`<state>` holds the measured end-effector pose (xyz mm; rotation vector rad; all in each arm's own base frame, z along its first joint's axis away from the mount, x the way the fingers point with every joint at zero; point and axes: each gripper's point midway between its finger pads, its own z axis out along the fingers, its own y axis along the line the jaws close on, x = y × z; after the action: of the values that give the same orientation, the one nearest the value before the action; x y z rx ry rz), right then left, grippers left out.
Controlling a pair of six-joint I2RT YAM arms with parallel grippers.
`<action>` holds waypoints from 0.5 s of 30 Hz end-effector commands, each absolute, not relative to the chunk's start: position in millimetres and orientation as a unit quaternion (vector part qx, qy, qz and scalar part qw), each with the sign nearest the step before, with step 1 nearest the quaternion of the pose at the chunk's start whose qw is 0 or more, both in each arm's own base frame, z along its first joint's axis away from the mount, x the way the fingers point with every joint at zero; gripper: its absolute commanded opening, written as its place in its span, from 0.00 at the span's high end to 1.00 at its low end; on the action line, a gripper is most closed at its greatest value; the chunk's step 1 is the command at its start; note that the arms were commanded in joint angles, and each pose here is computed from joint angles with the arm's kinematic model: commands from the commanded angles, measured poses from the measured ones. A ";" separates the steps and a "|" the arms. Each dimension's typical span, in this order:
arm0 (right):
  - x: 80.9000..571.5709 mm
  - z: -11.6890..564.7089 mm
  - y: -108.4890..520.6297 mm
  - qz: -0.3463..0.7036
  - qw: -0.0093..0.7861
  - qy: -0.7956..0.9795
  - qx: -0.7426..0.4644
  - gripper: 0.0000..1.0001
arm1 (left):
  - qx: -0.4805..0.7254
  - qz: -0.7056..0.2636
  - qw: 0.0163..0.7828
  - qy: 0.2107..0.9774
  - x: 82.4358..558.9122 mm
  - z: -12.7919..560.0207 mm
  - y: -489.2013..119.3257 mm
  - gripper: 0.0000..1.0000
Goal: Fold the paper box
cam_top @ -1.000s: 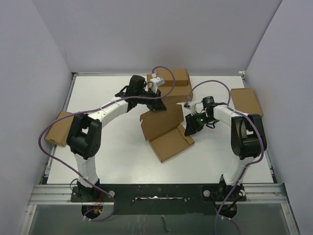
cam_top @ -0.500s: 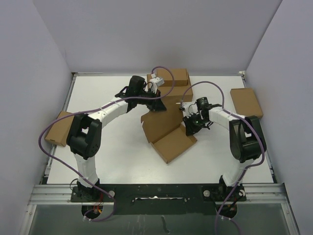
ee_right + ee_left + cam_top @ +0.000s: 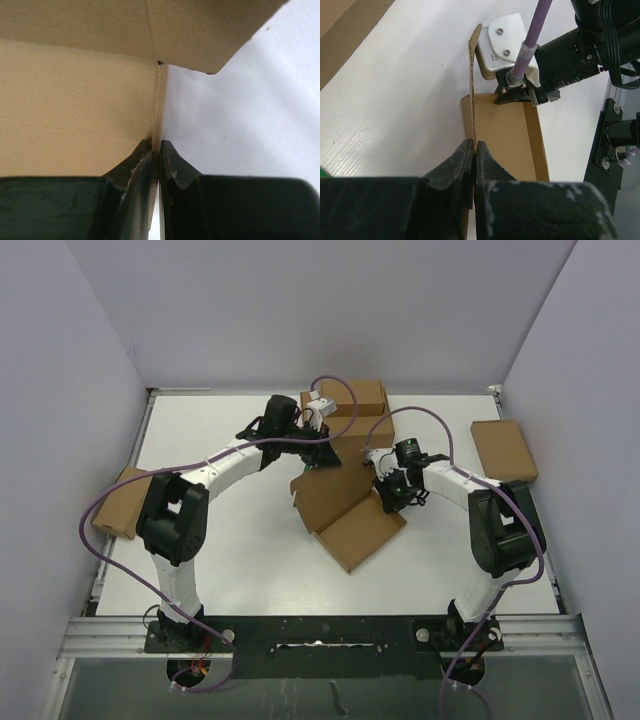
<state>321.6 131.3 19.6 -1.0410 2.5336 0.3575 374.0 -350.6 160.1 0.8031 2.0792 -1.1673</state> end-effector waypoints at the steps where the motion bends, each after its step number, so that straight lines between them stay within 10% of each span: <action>1: 339.0 25.5 114.8 0.057 0.216 0.899 -0.378 1.00 | 0.321 -0.457 0.326 0.763 371.0 180.2 -357.5 1.00; 15: 332.0 52.3 133.1 0.168 0.248 0.881 -0.366 0.76 | 0.319 -0.457 0.324 0.765 370.5 179.5 -357.3 1.00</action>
<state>324.7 127.5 21.2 -1.0267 2.5199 0.3676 373.9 -351.6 160.4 0.8007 2.0788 -1.1670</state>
